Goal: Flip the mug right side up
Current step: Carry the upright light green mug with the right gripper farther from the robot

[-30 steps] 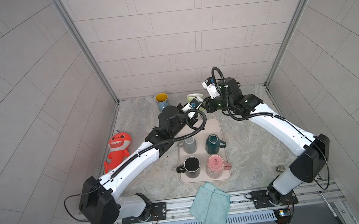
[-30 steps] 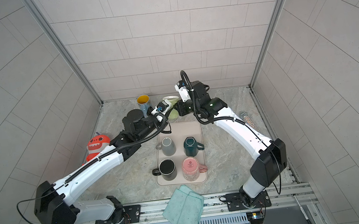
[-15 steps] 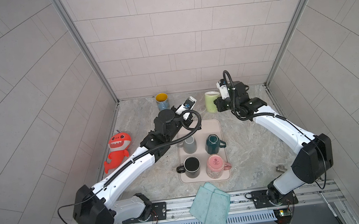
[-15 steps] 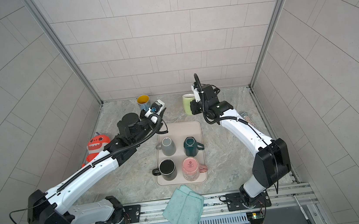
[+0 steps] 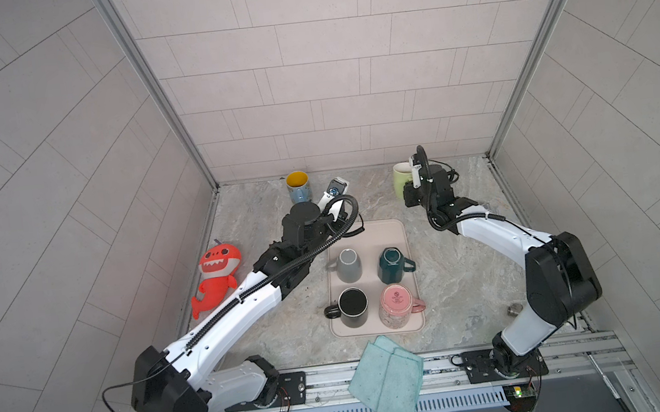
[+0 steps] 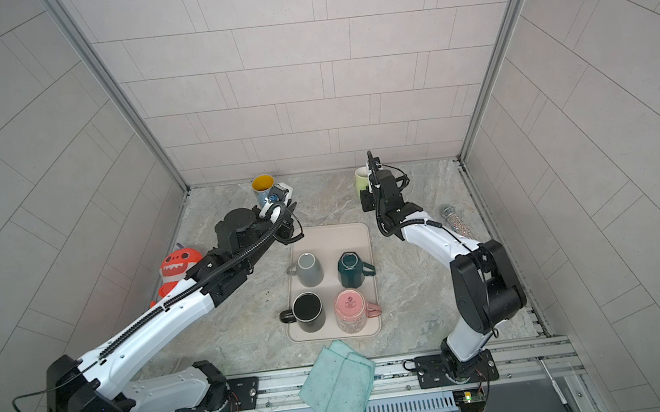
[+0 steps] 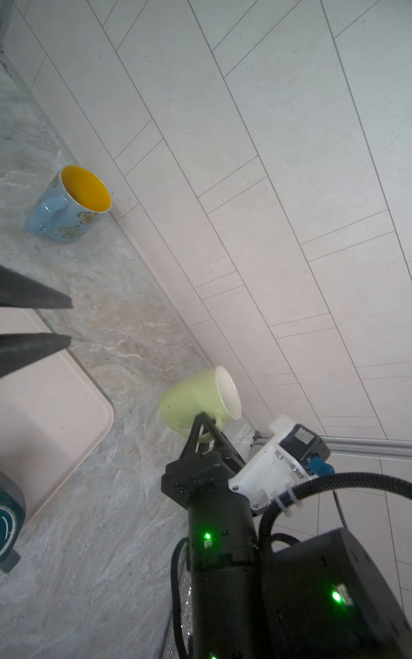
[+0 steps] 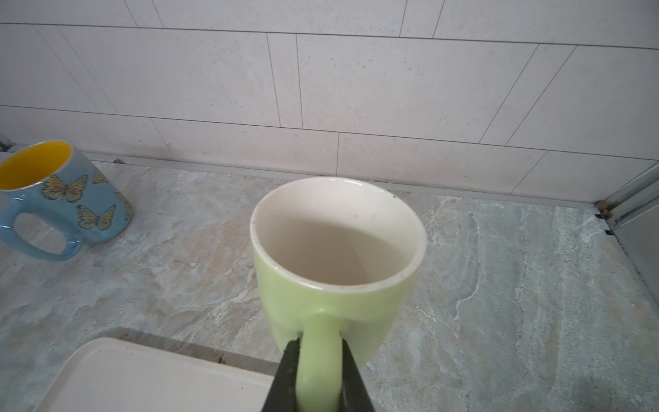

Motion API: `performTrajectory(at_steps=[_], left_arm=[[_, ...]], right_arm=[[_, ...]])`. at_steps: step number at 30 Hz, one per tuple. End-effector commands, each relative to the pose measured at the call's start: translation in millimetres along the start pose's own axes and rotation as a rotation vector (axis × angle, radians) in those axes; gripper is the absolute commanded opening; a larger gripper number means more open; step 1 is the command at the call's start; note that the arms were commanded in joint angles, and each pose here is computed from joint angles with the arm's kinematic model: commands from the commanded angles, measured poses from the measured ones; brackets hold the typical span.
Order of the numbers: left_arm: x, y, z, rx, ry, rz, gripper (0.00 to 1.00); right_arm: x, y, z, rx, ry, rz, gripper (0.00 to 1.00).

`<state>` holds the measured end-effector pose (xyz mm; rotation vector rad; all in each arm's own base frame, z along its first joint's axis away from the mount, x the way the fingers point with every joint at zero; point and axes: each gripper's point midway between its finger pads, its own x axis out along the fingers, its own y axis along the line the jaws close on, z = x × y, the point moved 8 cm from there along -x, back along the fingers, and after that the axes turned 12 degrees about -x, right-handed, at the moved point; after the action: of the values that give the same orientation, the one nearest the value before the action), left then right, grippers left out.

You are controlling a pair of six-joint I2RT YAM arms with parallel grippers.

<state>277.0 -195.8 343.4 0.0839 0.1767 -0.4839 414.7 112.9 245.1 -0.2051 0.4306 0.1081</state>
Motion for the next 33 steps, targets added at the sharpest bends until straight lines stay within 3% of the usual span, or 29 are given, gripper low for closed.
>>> performTrajectory(at_steps=[1, 18, 33], left_arm=[[-5.8, 7.2, 6.4, -0.055, -0.002, 0.012, 0.17], [-6.7, 20.1, 5.2, -0.123, 0.016, 0.017, 0.18], [-7.4, 22.4, 1.1, -0.140, 0.026, 0.020, 0.18]], right_arm=[[5.2, -16.1, 27.6, 0.022, -0.174, -0.128, 0.00], [67.9, -39.2, -18.8, 0.095, -0.175, -0.277, 0.00], [83.6, -40.1, -50.4, 0.130, -0.181, -0.324, 0.00]])
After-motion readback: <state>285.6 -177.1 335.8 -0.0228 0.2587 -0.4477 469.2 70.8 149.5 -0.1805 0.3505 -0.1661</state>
